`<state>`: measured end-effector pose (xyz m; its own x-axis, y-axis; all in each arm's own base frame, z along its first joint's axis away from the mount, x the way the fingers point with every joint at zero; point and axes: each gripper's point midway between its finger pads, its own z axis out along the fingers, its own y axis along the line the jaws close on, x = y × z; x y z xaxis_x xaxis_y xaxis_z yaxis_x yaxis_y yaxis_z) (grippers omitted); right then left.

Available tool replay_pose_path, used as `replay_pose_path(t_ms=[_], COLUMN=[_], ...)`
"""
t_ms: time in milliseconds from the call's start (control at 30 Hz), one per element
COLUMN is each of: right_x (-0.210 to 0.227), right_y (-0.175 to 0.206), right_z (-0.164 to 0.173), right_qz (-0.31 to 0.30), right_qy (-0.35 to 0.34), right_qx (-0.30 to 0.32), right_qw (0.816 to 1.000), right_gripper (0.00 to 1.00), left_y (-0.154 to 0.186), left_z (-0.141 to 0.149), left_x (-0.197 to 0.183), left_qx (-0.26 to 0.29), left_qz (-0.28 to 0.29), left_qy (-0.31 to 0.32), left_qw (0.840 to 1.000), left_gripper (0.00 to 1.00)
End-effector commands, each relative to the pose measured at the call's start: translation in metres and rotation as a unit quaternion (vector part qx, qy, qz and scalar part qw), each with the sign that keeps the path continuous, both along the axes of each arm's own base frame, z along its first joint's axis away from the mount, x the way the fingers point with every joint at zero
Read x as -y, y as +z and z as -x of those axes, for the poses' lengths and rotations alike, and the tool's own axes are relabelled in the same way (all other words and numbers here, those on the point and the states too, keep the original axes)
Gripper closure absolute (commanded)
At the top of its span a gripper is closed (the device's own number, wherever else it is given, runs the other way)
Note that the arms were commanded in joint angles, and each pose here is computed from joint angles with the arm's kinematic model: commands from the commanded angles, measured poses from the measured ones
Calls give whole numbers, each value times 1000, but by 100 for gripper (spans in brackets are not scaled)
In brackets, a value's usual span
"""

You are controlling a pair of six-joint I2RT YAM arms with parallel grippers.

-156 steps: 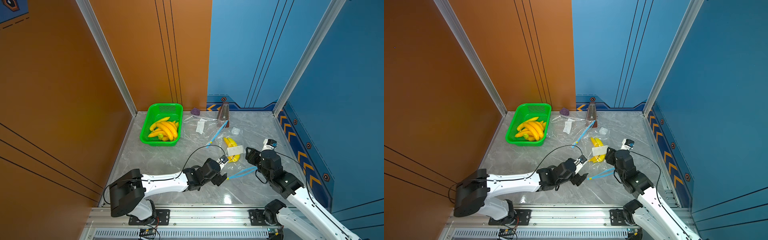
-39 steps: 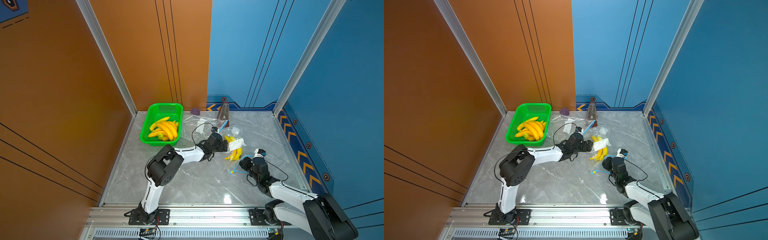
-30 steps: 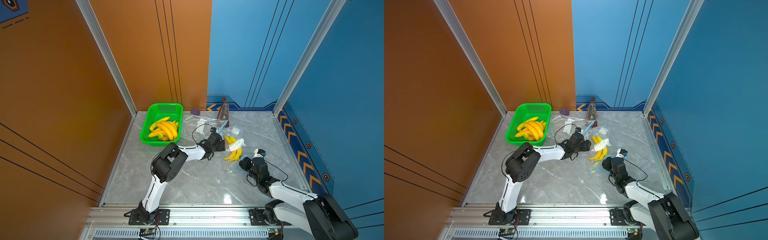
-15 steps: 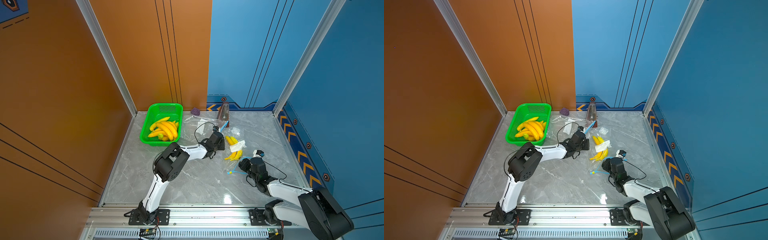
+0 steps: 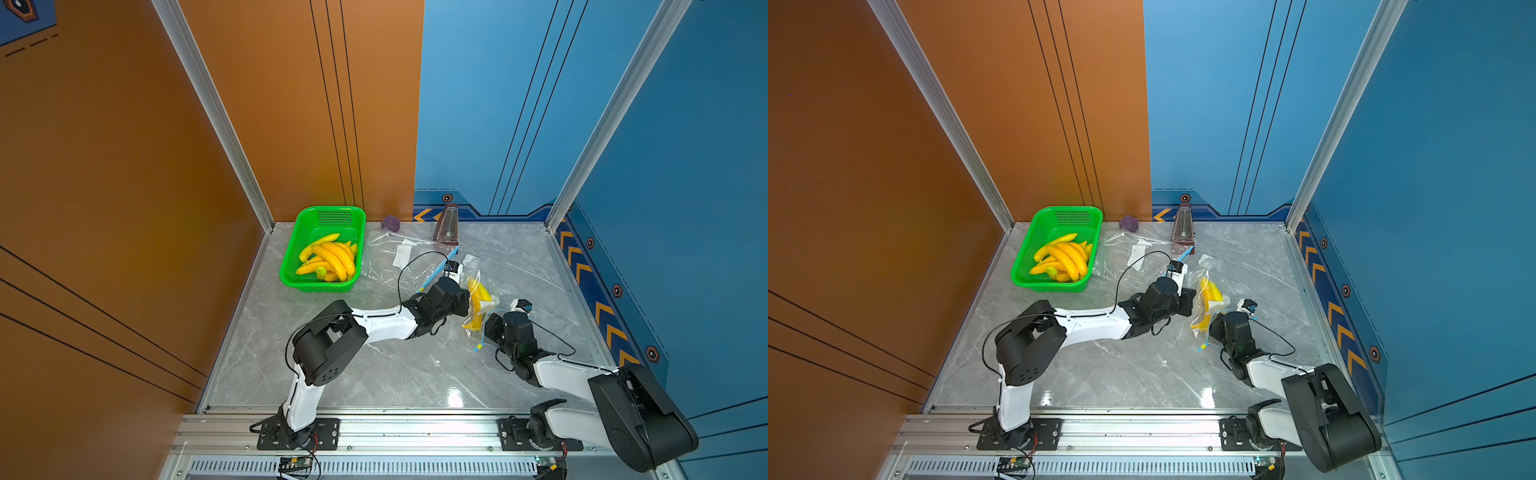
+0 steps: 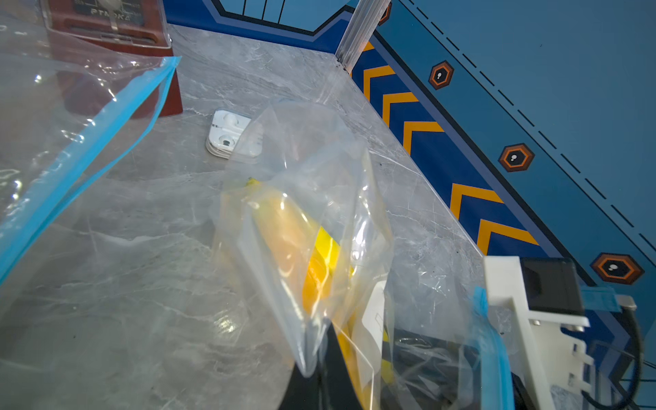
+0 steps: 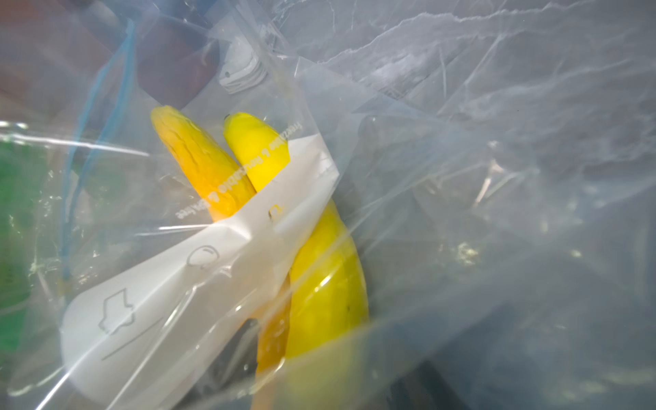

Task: Open the zip-top bag and take out the banana
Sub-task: Pick up the banana from the zipper food storage bag.

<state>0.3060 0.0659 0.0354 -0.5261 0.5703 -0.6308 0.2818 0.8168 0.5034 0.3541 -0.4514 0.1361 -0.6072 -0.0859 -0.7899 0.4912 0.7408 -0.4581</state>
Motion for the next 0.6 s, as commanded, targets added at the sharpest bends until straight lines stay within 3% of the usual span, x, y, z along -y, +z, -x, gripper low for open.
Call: replay_pose_path(t_ms=[0,267,400,567], right_x=[3,5,2,0], right_y=[0,-8,-8,-8], right_z=[-3,3,4,3], right_qz=[21,86,119,134], right_qy=[-10,-18,-18,-17], right_qx=[-12,-57,-75,-89], right_qw=[1000,995,990,987], right_gripper=[42,43,38,37], left_y=[-9,-19,-18,-14], left_z=[-6,-13,-15,-17], left_x=[-14,-26,-28,-34], left_qx=[5,-5,-4,-3], left_qz=[-17,-22,-23,-15], left_qy=[20,35,38,47], left_qw=[1000,999,999,999], left_gripper=[100,100,100,100])
